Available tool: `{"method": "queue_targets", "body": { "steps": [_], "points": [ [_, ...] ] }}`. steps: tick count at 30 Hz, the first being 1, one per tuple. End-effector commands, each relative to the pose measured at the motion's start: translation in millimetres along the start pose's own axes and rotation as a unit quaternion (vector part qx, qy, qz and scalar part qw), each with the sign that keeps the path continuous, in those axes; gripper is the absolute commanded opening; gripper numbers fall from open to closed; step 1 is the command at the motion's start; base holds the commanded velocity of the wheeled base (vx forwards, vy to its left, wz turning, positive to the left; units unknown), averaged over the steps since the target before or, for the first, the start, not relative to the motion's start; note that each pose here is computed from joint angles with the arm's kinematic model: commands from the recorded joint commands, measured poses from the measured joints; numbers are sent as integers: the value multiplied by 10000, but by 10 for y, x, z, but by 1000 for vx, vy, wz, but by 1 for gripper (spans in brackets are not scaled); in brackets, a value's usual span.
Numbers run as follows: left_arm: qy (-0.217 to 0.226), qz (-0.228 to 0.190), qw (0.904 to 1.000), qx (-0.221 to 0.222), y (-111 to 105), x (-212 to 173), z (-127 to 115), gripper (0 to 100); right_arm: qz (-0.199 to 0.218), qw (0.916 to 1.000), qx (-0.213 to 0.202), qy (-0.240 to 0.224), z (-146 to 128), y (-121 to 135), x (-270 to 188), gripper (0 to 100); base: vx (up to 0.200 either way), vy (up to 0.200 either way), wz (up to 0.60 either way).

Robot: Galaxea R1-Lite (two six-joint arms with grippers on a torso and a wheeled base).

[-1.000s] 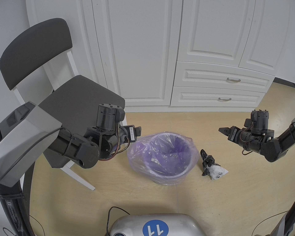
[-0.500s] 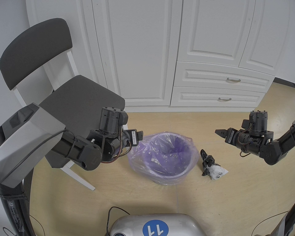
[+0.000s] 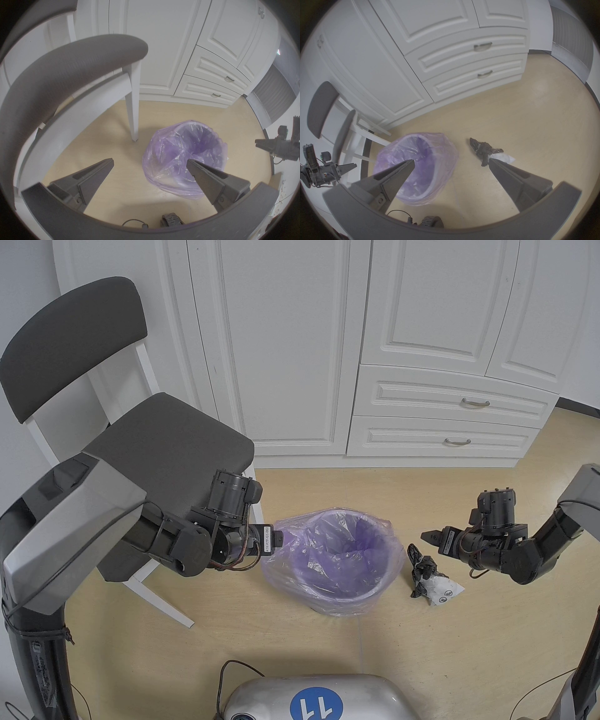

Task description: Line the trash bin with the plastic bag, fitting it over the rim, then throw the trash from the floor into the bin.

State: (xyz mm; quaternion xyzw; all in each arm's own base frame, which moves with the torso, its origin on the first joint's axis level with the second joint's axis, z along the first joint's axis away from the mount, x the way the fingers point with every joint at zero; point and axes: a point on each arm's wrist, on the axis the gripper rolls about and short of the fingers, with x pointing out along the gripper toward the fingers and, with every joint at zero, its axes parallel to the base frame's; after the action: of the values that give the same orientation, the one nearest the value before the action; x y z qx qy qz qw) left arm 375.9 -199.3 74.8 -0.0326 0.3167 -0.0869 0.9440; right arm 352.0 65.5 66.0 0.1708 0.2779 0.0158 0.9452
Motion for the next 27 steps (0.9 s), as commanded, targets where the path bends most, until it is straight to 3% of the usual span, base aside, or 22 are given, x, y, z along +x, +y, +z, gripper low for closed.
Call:
{"method": "queue_targets", "body": {
  "steps": [1, 9, 13, 14, 17, 23, 27],
  "points": [
    [38, -39, 10000, -35, -36, 195, -75, 100, -190, 9989, 34, 421, -250, -107, 342, 100, 0, 0, 0],
    [-127, -376, 9992, 68, -388, 285, -117, 100, -233, 9983, 69, 529, -316, -161, 497, 100, 0, 0, 0],
    [-167, -372, 9986, 329, -542, 484, -8, 100, -267, 9981, 93, 556, -317, -205, 512, 100, 0, 0, 0],
    [-37, -298, 9975, 646, -595, 549, 38, 100, -294, 9979, 105, 569, -327, -228, 540, 100, 0, 0, 0],
    [13, -176, 9955, 934, -662, 655, 120, 100, -347, 9976, 136, 580, -339, -278, 581, 100, 0, 0, 0],
    [557, 79, 9885, 1401, -688, 1027, -148, 100, -390, 9971, 146, 636, -373, -317, 624, 100, 0, 0, 0],
    [811, 309, 9843, 1534, -654, 1072, -300, 100, -425, 9967, 151, 671, -394, -345, 641, 100, 0, 0, 0]
  ]
}}
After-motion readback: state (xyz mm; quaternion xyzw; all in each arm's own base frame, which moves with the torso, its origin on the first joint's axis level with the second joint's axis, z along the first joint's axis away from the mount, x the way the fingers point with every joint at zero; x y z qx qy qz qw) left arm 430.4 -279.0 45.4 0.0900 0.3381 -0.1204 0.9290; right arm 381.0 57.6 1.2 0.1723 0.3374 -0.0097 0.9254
